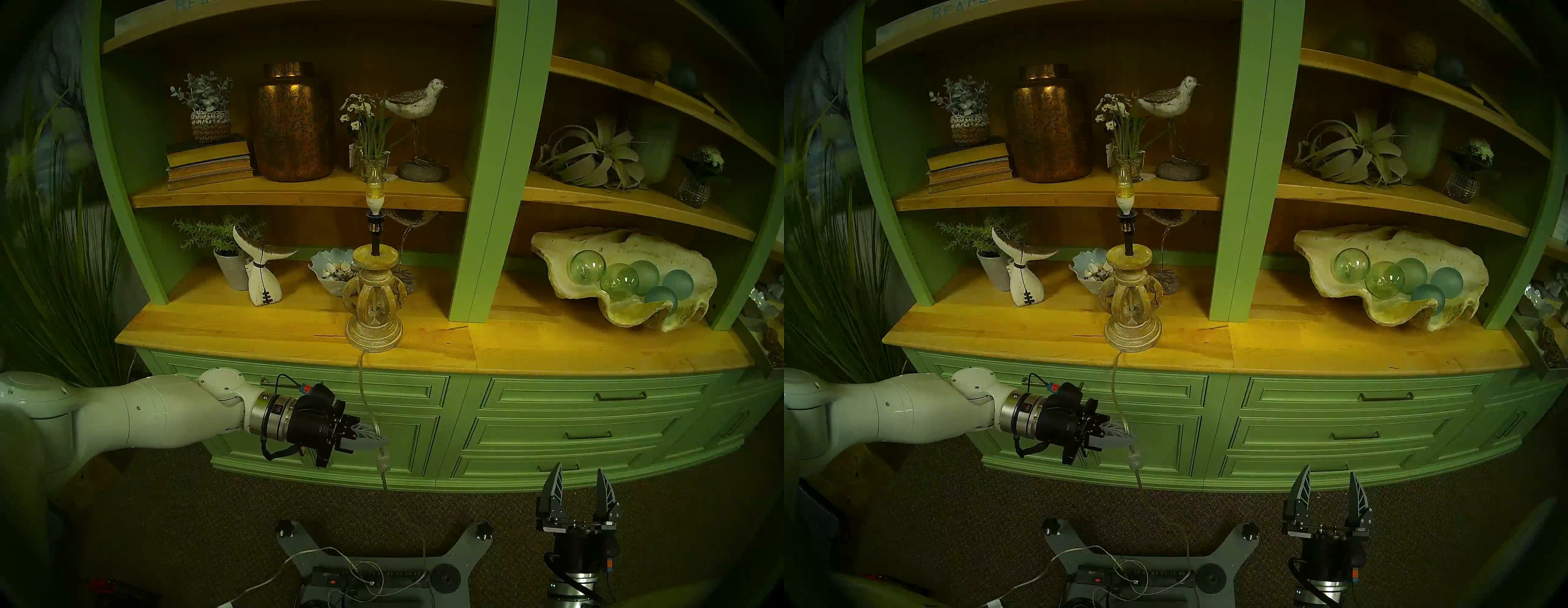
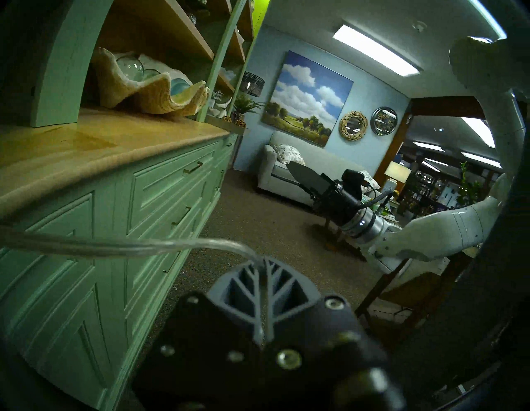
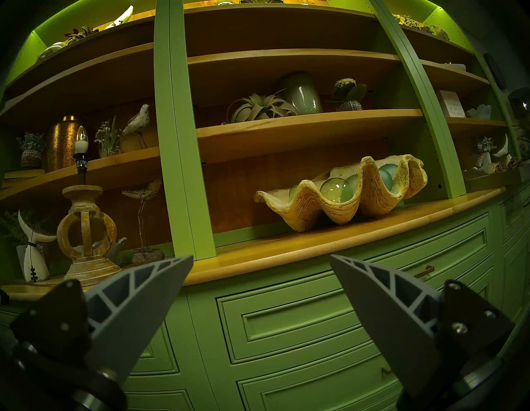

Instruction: Grab cable and switch light on

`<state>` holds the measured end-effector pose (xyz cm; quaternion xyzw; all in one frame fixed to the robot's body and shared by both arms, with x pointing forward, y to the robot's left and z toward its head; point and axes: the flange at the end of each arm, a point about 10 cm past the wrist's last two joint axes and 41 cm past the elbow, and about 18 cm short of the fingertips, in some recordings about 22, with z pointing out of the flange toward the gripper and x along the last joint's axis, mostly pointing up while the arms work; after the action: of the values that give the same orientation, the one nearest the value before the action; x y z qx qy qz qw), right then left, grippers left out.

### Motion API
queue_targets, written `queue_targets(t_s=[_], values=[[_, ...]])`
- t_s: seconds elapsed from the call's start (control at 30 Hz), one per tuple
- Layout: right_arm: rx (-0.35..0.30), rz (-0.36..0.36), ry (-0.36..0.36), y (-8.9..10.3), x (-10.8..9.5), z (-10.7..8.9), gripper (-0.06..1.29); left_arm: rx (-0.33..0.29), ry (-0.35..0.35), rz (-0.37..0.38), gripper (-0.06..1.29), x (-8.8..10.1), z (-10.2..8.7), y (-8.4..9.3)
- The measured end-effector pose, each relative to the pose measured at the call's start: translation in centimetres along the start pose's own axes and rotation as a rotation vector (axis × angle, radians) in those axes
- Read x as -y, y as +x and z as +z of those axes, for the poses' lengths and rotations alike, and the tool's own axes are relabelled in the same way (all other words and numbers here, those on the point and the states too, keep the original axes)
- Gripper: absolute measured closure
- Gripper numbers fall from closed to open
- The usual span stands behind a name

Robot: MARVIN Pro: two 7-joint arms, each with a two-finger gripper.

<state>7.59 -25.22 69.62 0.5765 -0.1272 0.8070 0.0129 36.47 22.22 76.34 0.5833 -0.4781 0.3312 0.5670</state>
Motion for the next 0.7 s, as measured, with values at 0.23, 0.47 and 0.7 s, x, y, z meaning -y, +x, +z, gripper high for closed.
queue_targets(t_s=[0.23, 0.47, 0.7], values=[[-0.001, 0.0, 0.0, 0.0, 0.0, 0.0, -0.01, -0.06, -0.043, -0.004, 1.25, -0.6, -0.8, -0.3], [-0.002, 0.0, 0.001, 0.0, 0.0, 0.1, -0.01, -0.143, 0.03, -0.056, 1.25, -1.2, -1.3, -0.2], [-0.003, -0.001, 0.001, 0.1, 0.0, 0.1, -0.01, -0.155, 0.121, -0.125, 1.25, -1.1, -1.1, -1.6]])
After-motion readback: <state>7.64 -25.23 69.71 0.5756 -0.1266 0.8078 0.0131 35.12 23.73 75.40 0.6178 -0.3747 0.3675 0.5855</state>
